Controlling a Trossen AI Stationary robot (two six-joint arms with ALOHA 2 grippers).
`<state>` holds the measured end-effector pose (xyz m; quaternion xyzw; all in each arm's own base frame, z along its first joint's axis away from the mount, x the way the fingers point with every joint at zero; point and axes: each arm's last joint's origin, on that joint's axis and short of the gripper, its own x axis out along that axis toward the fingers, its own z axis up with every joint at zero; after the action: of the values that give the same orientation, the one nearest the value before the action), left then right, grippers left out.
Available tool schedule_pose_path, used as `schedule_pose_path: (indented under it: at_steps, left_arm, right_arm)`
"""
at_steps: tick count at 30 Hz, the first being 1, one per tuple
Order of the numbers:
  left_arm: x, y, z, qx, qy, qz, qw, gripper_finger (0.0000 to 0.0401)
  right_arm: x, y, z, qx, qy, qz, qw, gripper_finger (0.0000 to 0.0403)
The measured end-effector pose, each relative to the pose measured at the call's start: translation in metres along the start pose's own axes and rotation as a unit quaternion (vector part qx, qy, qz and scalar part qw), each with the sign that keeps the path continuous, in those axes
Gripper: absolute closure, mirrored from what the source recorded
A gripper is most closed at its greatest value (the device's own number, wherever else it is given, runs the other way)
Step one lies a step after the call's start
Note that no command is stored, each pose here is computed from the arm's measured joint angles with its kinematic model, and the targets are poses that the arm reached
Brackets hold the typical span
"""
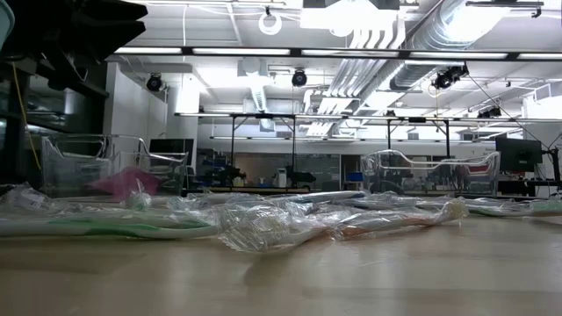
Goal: Pick & Place Toothbrushes
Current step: Put the green toothbrush into the white bin
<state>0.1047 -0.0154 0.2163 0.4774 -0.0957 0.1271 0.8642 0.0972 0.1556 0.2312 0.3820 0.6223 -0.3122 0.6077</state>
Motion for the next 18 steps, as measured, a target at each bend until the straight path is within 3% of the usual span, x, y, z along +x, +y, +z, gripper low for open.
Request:
schedule_pose_path:
  at_steps: [10, 18]
  left_arm:
    - [0.000, 0.000, 0.000, 0.000, 0.000, 0.000, 1.000, 0.0198]
    - [0.000, 0.000, 0.000, 0.000, 0.000, 0.000, 1.000, 0.0198]
  right_arm:
    - [-0.004, -0.003, 0.000, -0.001, 0.030, 0.001, 1.000, 0.0207]
    - [-0.018, -0.009, 0.012, -0.032, -0.075, 0.084, 0.993, 0.0203]
